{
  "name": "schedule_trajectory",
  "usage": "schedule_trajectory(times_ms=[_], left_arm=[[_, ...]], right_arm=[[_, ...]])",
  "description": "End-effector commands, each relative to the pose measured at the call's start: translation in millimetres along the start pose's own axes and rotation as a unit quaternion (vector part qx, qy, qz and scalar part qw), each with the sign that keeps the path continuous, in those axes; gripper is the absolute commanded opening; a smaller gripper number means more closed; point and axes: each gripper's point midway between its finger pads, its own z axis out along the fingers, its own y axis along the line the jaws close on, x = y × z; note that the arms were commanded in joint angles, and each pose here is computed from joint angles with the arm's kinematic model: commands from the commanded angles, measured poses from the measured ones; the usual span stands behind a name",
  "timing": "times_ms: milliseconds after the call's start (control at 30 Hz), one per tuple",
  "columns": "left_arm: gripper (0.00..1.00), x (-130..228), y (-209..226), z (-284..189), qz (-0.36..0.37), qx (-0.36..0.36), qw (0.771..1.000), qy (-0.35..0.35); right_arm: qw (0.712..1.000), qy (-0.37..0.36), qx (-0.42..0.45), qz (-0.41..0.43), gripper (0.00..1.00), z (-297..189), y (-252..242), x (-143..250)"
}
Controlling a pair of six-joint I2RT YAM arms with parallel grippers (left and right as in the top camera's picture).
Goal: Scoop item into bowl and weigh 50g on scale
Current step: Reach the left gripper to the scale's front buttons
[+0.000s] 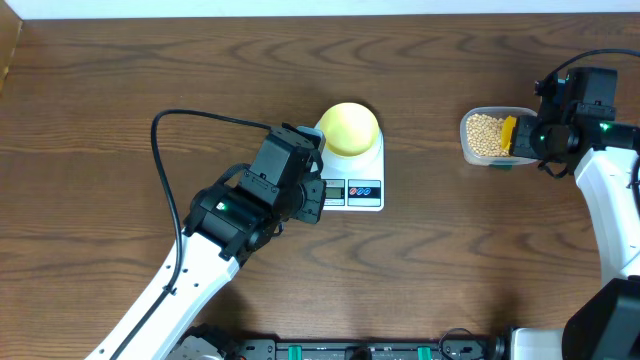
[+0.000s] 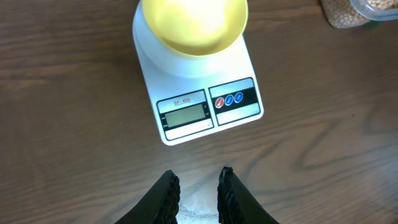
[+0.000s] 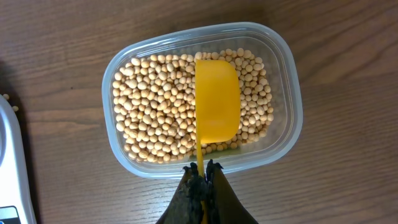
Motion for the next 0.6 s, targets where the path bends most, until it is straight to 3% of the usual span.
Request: schedule_trajectory(times_ms=[0, 33, 67, 233, 400, 567], left_arm=[[0.22, -0.5, -16.8, -2.4, 0.005, 0.046, 0.999, 0.006], [0.19, 0.0, -20.8, -2.3, 0.005, 0.057, 0.998, 0.008], [0.08, 2.9, -28.7, -1.5, 0.006, 0.080, 0.997, 0.018], [0.07, 16.8, -29.8, 14.7, 0.000, 0.084, 0.995, 0.061], [0.07, 32.4, -25.3, 43.7, -0.059, 0.063, 0.989, 0.118], [0.07, 45.9, -27.0, 64.7, -0.053, 0.052, 0.985, 0.155]], right_arm=[[1.000, 0.005, -0.001, -0.003, 0.01, 2.9, -2.8, 2.9], [1.000, 0.005, -0.001, -0.002, 0.01, 2.9, -2.9, 2.9], [1.000, 0.005, -0.001, -0.002, 0.01, 2.9, -3.0, 2.9], [1.000, 0.004, -0.001, -0.002, 0.01, 2.9, -3.1, 2.4], [1.000, 0.003, -0.001, -0.003, 0.01, 2.9, -3.0, 1.9], [1.000, 0.001, -0.001, -0.003, 0.01, 2.9, -3.0, 1.0]])
